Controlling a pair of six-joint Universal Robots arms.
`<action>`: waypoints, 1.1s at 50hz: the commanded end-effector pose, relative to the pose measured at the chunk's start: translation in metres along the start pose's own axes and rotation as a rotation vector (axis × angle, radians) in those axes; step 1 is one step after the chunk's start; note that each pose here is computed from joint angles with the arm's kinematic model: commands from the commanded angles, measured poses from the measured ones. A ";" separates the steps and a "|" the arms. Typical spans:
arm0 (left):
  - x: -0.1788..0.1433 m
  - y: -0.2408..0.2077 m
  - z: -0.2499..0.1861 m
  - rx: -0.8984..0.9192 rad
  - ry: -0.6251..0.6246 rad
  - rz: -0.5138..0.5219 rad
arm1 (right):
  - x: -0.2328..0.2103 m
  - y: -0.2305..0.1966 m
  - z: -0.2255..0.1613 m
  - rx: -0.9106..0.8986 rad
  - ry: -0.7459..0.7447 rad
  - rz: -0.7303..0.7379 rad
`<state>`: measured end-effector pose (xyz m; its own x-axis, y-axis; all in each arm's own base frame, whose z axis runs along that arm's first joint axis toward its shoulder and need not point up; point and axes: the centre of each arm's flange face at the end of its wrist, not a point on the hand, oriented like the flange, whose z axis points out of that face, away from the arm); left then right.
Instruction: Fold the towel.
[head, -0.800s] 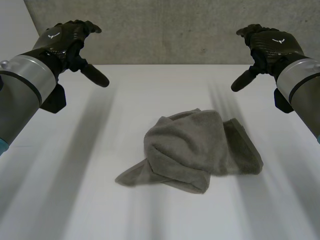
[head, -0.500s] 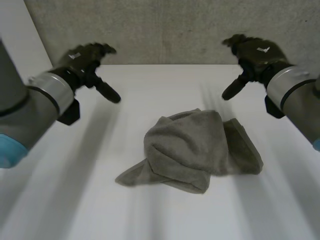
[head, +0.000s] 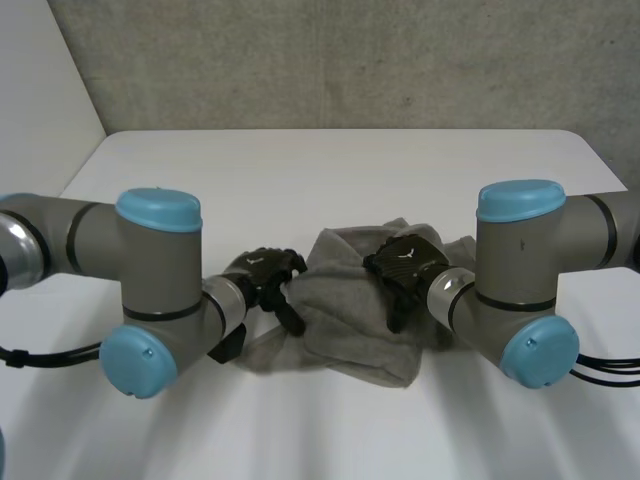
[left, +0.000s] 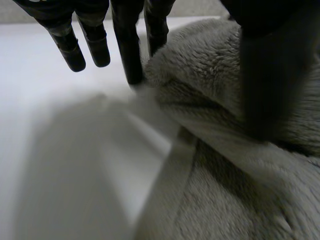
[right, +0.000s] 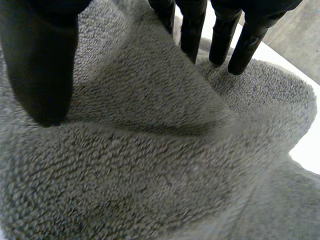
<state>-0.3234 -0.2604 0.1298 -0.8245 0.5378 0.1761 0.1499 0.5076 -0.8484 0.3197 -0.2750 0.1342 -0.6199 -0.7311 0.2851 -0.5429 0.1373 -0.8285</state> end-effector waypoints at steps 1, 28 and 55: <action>0.005 -0.002 -0.001 0.009 0.012 -0.006 | 0.019 -0.036 -0.011 0.187 0.096 0.048; 0.044 -0.154 -0.132 0.594 0.393 0.017 | 0.012 -0.102 -0.127 0.288 -0.212 -0.277; 0.004 -0.056 -0.014 0.188 0.216 0.014 | 0.061 -0.072 -0.071 0.162 0.030 0.058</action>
<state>-0.3276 -0.2757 0.2119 -0.6649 0.7055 0.2454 -0.0394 0.2949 -0.9547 0.2715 -0.2798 0.2832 -0.7002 -0.6502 0.2951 -0.3537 -0.0432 -0.9344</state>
